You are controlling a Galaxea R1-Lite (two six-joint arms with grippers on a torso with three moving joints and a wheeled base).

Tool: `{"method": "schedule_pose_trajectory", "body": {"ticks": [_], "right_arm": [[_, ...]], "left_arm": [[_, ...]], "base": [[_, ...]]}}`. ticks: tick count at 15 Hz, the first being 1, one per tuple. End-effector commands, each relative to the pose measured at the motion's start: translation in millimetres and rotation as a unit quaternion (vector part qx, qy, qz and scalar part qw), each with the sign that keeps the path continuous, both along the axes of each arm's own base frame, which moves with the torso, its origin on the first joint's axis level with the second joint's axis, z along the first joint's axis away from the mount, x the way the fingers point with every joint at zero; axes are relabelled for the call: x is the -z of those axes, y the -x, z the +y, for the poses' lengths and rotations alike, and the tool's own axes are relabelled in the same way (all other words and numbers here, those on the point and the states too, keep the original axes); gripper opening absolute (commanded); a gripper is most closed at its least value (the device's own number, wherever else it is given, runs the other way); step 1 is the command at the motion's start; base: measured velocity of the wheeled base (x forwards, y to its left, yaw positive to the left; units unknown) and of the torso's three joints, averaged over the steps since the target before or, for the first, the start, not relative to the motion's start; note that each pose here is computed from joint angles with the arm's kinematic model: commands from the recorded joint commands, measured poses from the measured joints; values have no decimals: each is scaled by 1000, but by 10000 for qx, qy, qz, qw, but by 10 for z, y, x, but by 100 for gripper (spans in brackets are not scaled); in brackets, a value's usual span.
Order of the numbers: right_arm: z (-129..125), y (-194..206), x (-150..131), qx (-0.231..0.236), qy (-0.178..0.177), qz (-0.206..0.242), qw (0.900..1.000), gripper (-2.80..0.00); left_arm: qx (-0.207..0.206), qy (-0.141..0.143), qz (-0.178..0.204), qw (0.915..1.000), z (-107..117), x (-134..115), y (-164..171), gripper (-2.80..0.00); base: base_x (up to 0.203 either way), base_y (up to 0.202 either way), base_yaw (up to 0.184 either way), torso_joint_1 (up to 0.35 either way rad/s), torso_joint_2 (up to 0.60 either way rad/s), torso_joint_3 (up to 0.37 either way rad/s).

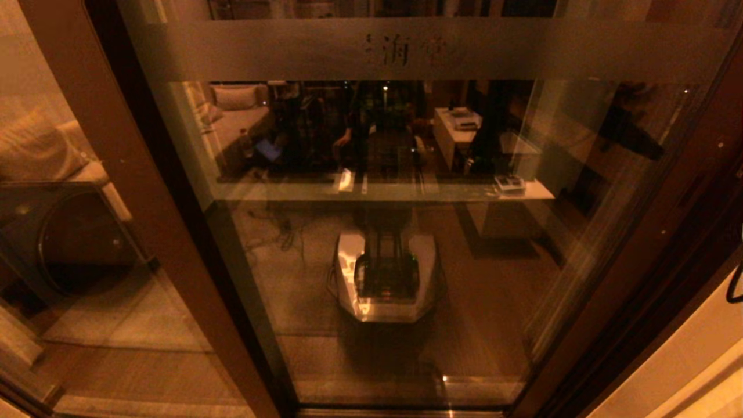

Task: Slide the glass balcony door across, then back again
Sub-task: Close the slid door

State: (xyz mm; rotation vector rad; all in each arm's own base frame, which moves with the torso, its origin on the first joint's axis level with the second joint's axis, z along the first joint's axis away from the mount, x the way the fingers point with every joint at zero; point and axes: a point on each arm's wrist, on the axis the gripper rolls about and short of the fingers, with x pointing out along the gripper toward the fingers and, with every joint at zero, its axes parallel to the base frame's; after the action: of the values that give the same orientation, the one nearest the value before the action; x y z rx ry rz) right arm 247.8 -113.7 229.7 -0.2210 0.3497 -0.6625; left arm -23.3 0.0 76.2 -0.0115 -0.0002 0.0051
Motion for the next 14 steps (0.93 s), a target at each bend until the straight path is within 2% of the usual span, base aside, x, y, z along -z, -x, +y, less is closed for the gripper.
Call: {"method": "schedule_pose_trajectory", "body": {"ticks": [1,7,14], "right_arm": [[20,-71,-52,35,-48,180,9998,-280],[233,-359,-76,-315,-321,34,9990,-280],[189,-615,40,-285,-592,-25,9978,-280]], "left_arm": [[-5,4,9,10000,0,0,-1,-280],[-5,4,9,10000,0,0,-1,-280],[-5,4,1,10000,0,-1,-1,-280]], "base": [[0,0,0,0,0,0],[0,0,0,0,0,0],[0,0,0,0,0,0]]}}
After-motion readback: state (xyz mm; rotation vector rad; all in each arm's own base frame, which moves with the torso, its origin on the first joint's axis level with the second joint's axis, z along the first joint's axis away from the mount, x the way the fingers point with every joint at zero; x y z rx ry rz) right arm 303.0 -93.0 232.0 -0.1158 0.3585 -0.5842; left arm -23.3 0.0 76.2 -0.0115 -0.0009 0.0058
